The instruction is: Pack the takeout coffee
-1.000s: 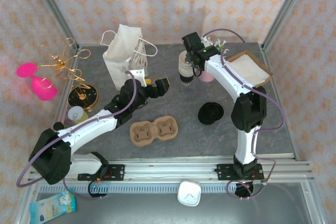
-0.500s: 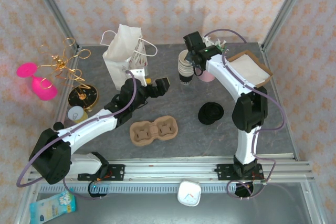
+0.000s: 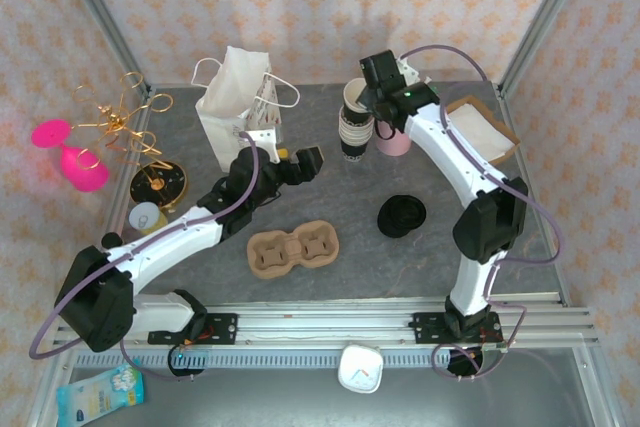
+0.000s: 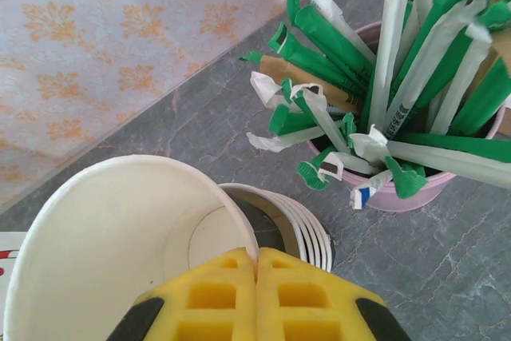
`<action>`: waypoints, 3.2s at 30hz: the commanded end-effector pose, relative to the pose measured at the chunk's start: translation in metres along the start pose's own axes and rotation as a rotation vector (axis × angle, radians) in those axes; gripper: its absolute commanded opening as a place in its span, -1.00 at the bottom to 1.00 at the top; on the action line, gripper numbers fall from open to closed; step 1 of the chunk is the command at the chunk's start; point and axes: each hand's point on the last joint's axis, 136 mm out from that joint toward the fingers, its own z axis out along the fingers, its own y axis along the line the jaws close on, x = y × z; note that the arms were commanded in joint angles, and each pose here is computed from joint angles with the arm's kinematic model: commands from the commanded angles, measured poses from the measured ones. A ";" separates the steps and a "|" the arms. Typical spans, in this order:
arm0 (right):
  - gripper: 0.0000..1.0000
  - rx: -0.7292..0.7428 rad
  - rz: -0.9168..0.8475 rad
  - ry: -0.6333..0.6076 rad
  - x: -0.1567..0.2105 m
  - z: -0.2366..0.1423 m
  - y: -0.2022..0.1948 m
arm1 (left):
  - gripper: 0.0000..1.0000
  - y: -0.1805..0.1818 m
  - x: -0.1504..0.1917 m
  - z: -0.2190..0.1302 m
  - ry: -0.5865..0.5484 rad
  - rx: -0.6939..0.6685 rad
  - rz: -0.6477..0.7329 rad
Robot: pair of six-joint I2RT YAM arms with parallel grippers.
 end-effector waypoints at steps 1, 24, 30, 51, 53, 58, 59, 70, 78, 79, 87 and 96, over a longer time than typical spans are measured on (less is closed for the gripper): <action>-0.99 -0.063 0.012 -0.073 -0.032 -0.053 0.003 | 0.99 -0.015 -0.018 -0.012 -0.027 0.025 -0.001; -1.00 -0.146 -0.293 0.264 0.147 -0.044 -0.019 | 0.98 0.002 0.006 -0.065 0.083 -0.017 -0.015; -1.00 -0.166 -0.332 0.286 0.179 -0.015 -0.012 | 0.98 0.007 0.011 -0.064 0.085 -0.028 -0.021; -0.62 -0.144 -0.399 0.341 0.211 0.015 -0.016 | 0.98 0.010 0.013 -0.060 0.095 -0.046 -0.013; -0.46 -0.131 -0.401 0.331 0.207 0.012 -0.018 | 0.98 0.008 0.012 -0.061 0.096 -0.042 -0.014; -0.13 -0.179 -0.363 0.296 0.188 -0.015 -0.014 | 0.98 0.001 0.006 -0.065 0.092 -0.024 -0.022; -0.09 -0.180 -0.359 0.288 0.184 -0.020 -0.014 | 0.98 0.000 0.004 -0.066 0.091 -0.020 -0.022; 0.43 -0.164 -0.238 0.241 0.136 -0.073 -0.079 | 0.95 -0.034 0.011 -0.063 0.158 0.042 -0.069; 0.63 -0.158 -0.051 0.251 0.116 -0.089 -0.153 | 0.82 -0.087 0.041 -0.041 0.257 0.093 -0.014; 0.66 -0.166 -0.031 0.254 0.116 -0.091 -0.160 | 0.79 -0.094 0.047 -0.037 0.273 0.103 -0.004; 0.75 -0.140 0.103 0.364 0.146 -0.074 -0.212 | 0.67 -0.117 0.079 -0.013 0.350 0.139 0.032; 0.50 -0.150 0.124 0.438 0.180 -0.064 -0.228 | 0.65 -0.112 0.090 -0.007 0.361 0.128 0.031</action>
